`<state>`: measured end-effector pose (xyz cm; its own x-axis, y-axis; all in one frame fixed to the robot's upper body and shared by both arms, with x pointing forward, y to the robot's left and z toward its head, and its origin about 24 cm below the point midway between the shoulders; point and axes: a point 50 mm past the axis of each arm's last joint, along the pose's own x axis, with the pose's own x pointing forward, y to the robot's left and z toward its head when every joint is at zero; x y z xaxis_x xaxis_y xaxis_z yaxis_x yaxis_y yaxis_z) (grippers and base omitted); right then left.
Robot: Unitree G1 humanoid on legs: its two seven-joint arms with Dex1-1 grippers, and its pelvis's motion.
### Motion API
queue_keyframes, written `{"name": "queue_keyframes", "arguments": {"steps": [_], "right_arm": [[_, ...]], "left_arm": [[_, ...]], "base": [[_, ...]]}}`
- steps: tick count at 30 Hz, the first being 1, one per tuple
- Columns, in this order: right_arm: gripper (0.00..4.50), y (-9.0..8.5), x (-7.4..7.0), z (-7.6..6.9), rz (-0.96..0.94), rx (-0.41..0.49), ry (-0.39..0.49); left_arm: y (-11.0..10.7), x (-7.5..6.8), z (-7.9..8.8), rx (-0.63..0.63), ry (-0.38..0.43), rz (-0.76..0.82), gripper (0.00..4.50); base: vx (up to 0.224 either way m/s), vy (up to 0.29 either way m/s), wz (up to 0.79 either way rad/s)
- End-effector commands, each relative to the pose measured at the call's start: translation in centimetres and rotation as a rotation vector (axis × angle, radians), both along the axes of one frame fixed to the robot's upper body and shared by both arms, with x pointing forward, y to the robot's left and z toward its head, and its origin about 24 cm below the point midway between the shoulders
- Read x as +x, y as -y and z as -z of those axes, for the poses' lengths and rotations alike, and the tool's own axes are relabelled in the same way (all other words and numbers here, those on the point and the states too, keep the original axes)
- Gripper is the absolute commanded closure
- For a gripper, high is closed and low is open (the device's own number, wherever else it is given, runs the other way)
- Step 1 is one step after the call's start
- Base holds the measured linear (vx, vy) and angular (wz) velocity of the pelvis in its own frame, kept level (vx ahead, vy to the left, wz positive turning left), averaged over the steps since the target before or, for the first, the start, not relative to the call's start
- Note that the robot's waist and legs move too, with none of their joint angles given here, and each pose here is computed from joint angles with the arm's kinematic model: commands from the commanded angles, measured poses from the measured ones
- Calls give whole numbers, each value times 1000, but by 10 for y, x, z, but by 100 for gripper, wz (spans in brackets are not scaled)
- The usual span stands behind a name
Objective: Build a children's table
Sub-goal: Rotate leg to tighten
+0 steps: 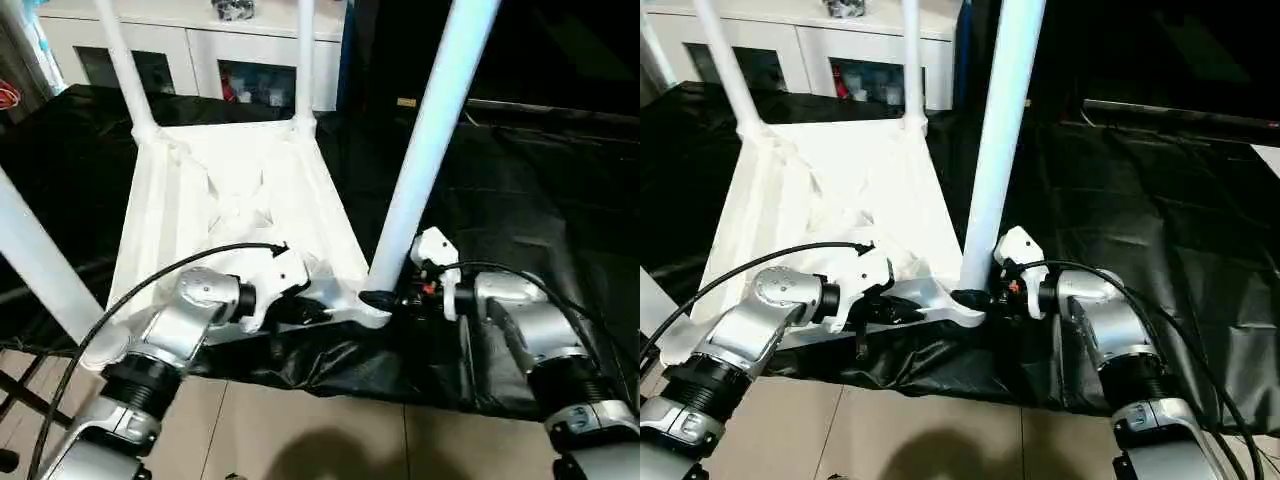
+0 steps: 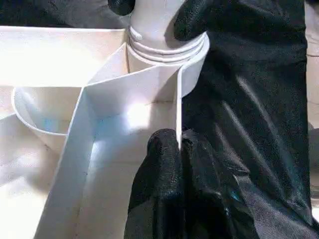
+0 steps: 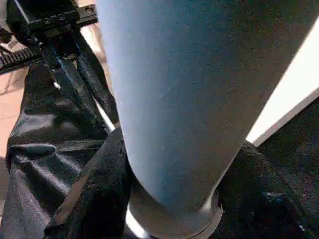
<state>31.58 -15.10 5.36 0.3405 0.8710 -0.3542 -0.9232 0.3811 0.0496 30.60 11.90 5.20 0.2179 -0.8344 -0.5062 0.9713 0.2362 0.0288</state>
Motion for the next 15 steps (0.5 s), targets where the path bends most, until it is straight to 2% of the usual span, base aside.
{"name": "queue_keyframes", "arguments": {"steps": [1, 11, 15], "right_arm": [[242, 0, -6, 11, -47, -22, -67], [246, -4, -11, 15, -75, -16, -83], [246, -10, -15, 24, -36, 3, -113]], "left_arm": [[8, 1, -13, -53, 52, 48, 450], [7, 1, -12, -48, 40, 55, 450], [8, 3, -12, -55, 44, 23, 450]], "base": [[0, 0, 0], [0, 0, 0], [0, 0, 0]]}}
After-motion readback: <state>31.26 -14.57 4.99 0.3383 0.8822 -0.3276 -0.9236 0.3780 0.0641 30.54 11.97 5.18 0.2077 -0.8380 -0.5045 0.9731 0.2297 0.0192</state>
